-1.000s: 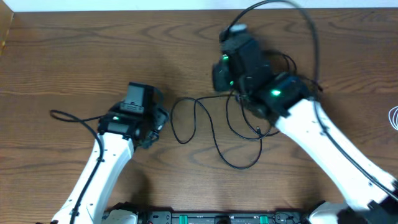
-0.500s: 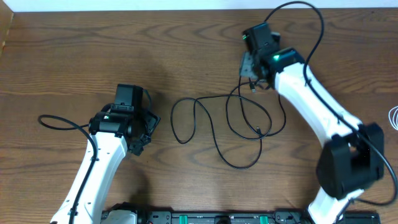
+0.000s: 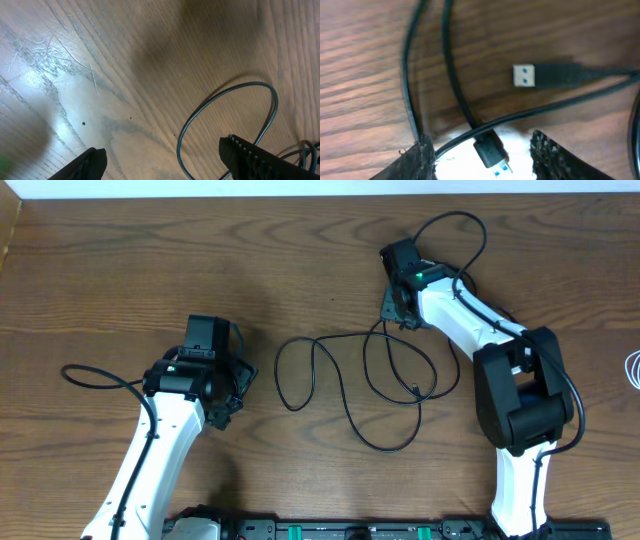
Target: Untangle cables
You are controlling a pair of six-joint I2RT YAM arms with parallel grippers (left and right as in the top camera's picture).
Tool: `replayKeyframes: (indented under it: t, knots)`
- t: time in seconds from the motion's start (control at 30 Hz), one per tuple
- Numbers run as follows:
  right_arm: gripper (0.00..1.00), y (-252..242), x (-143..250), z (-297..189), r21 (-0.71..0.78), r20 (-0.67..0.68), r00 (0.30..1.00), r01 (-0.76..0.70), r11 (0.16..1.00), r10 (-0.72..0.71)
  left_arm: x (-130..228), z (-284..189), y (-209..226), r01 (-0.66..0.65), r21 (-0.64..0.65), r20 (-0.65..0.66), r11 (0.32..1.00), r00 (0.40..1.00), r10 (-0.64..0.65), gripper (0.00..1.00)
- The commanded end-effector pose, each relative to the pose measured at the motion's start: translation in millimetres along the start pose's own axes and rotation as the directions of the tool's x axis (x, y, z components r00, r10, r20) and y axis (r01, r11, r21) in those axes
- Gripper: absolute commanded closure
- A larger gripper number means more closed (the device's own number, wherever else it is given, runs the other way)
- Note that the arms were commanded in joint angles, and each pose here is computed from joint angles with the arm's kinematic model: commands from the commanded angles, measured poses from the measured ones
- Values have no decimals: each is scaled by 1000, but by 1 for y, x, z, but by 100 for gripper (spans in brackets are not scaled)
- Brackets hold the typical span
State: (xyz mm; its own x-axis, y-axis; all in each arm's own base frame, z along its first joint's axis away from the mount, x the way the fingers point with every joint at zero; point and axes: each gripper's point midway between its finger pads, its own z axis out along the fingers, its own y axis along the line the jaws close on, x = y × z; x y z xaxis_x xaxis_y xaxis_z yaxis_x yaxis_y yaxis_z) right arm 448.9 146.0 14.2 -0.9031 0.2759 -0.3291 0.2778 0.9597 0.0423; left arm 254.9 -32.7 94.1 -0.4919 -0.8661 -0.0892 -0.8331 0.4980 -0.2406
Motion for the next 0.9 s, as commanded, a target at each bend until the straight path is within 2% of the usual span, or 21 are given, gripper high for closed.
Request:
replayKeyframes:
  t: [0.0,0.23,0.3,0.33,0.37,0.4,0.5,0.6,0.7,0.77,0.87]
  knots:
    - [44,-11,8,13,44,-33,997,-73,996,74,-2,-1,2,2,-5,13,1000,1000,-2,23]
    - [53,-16,19,34,87,-60,991,-115,990,120,-2,-1,2,2,-6,13,1000,1000,-2,23]
    - [60,-17,23,41,95,-70,990,-115,989,122,-2,-1,2,2,-6,12,1000,1000,-1,23]
    - [69,-18,25,44,101,-76,989,-120,988,128,-2,-1,2,2,-6,12,1000,1000,-2,23]
    - [87,-18,29,47,100,-90,988,-118,988,127,-2,-1,2,2,-6,12,1000,1000,-2,23]
    - [99,-17,32,49,94,-106,986,-115,989,125,-2,-1,2,2,-6,13,1000,1000,-1,23]
    - [99,-12,33,45,71,-115,991,-56,996,64,-2,-1,2,2,-6,12,1000,1000,-1,23]
    - [99,0,16,18,33,-45,999,11,999,-9,-2,-1,2,2,-6,13,1000,1000,-1,23]
    - [99,23,-3,-37,-66,50,997,55,996,-52,-2,-1,2,2,-6,13,1000,1000,-2,23]
    - [99,57,-6,-98,-203,139,981,165,965,-138,-5,-1,4,2,-13,30,1000,1000,-2,23]
    - [99,98,17,-162,-302,234,948,284,910,-217,-18,-2,9,9,-44,101,999,995,-4,23]
